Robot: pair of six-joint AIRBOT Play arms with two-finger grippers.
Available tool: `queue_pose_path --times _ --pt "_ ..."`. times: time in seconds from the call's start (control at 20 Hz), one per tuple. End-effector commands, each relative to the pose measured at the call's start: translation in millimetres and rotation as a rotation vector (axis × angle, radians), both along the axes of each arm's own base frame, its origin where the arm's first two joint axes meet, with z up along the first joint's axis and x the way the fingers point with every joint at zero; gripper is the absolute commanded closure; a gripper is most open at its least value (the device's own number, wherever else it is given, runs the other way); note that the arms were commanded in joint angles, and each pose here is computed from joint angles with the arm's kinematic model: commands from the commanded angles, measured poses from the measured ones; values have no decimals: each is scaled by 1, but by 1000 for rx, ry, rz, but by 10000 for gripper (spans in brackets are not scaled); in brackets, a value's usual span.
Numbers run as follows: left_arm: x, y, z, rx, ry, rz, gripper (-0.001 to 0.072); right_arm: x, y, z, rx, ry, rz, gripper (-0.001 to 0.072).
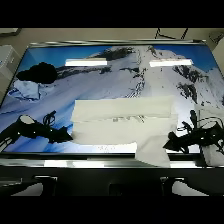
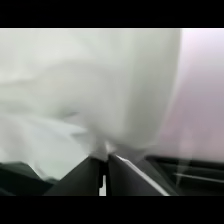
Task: Fold the clothes and pants, and hang the long-sleeved shirts on hangers.
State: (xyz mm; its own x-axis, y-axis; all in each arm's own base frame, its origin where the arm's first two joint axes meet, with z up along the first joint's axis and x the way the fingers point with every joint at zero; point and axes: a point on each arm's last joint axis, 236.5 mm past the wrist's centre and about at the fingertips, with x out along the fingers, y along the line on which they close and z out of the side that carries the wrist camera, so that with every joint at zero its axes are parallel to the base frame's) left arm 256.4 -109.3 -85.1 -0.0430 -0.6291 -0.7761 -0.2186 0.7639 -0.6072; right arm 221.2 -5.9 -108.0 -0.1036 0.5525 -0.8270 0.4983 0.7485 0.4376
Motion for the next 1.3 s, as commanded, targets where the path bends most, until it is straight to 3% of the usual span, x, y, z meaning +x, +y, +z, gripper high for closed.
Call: queue_pose_path --times 0.0,0.3,0.55,0.8,0.85,0.9,0.95,1.0,1.05,1.1,1.25 --pt "29 16 35 -10 -81 30 688 38 -10 50 5 -92 0 672" --pt "131 25 70 42 -268 69 688 180 1 107 -154 -373 110 670" --pt "207 32 53 9 -231 133 687 274 7 88 -165 -435 104 669" --pt "213 27 1 -39 -83 115 681 286 5 33 -137 -320 8 664" --pt "212 25 -5 -48 -67 119 628 286 11 30 -106 -309 0 649" --pt "213 24 -7 -61 -63 125 447 286 18 32 -70 -308 -9 596" --pt "214 26 -5 -65 -72 122 235 286 21 39 -47 -312 -10 488" --pt "214 31 2 -70 -80 114 171 283 21 50 -20 -334 20 295" --pt "213 39 12 -81 -91 93 169 277 13 61 -10 -361 76 121" --pt "211 50 24 -93 -90 86 167 269 -6 64 -19 -355 81 26" --pt "203 80 60 -109 -106 96 167 234 -77 50 -52 -213 -52 -8"
